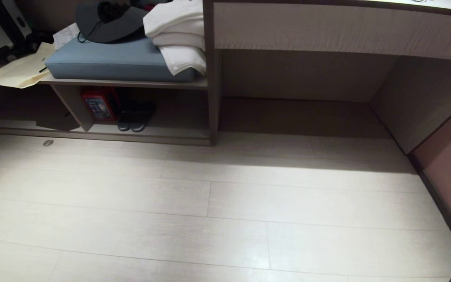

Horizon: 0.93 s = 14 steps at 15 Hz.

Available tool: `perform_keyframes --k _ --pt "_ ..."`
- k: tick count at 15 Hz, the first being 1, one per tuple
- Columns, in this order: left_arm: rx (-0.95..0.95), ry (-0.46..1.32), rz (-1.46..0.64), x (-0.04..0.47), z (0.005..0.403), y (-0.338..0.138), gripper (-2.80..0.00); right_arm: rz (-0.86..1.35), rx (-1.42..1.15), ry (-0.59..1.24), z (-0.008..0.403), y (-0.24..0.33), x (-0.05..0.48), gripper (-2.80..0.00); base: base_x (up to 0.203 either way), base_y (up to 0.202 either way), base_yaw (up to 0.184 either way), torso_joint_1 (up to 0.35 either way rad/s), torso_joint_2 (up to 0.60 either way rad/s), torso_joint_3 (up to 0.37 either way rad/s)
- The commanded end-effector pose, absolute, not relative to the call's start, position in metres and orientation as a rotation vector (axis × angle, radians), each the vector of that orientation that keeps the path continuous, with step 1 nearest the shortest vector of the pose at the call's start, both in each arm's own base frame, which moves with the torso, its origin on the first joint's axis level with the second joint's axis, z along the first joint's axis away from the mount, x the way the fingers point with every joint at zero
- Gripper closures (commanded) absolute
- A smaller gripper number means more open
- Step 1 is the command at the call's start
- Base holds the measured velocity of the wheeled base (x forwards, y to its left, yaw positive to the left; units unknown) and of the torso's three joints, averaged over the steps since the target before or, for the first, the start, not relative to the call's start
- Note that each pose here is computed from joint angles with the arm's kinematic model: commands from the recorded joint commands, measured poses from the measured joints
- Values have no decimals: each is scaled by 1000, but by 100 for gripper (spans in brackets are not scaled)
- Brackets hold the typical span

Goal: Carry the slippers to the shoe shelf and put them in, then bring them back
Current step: Place the slippers into the shoe cabinet

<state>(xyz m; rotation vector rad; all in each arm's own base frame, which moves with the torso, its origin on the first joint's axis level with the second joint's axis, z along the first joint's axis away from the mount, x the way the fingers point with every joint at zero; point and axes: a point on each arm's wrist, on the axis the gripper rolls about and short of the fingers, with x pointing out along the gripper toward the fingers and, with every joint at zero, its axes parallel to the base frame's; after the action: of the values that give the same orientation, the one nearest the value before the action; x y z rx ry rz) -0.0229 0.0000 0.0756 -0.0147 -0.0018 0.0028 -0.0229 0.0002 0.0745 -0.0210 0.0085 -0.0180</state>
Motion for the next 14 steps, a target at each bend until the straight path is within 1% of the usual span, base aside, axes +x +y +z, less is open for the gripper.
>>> perform_keyframes --k 1,14 --pt "-15 0 5 -23 75 0 0 -18 -21 8 74 0 -23 0 0 0 0 -2 -1 199" --pt "-15 -1 2 -23 76 0 0 -16 -26 8 74 0 -23 0 0 0 0 1 3 201"
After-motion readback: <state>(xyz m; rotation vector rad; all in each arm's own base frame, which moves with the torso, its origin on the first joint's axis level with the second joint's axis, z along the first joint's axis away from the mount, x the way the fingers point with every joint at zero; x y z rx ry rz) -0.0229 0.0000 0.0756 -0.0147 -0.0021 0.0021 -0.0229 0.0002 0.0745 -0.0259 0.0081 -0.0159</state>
